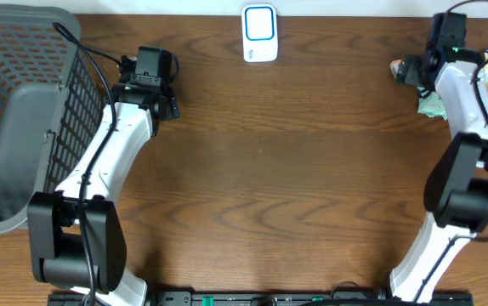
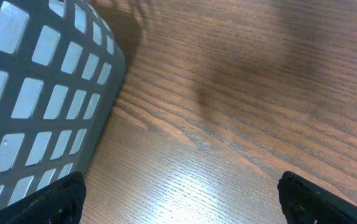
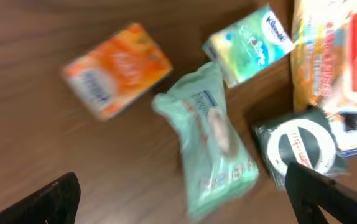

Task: Scan the item barcode

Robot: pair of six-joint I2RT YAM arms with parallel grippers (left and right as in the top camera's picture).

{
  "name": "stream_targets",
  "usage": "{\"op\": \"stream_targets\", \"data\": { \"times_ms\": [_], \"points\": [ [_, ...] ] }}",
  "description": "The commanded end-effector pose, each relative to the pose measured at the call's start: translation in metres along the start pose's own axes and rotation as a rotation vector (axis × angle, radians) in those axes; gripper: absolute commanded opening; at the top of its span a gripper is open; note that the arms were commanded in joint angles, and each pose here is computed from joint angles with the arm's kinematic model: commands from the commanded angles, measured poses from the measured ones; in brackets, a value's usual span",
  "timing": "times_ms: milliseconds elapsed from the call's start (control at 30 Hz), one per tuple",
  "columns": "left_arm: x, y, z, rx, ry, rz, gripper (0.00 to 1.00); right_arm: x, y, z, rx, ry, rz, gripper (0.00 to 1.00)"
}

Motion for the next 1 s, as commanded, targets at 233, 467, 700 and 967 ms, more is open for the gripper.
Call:
{"op": "stream_targets", "data": {
  "times_ms": [233,467,700,967],
  "points": [
    [0.005,0.002,0.004,0.008,-0.016,0.001,0.98,-0.004,0.046,0.165,0.205,-0.124,0.104,0.99],
    [0.005,0.002,0.004,0.008,-0.016,0.001,0.98,-0.047,0.066,0.214,0.224,-0.178,0.326,0.99],
    [0.005,0.002,0.004,0.008,-0.016,0.001,0.98,-0.115,0.045,0.225,0.258,-0.215,0.321,0.99],
    [0.005,0.002,0.004,0.008,-0.016,0.001,0.98,-0.180,0.053,0.233,0.451,-0.241,0.330,0.99]
  ]
}}
Point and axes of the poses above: each gripper's point midway between its finger pads, its own z axis back along the fingers, its own y axis along the line the jaws close on, x = y × z, the point moved 2 cm from there along z, back along the fingers, and after that the axes turned 5 degrees about z, right-handed, at the moved point
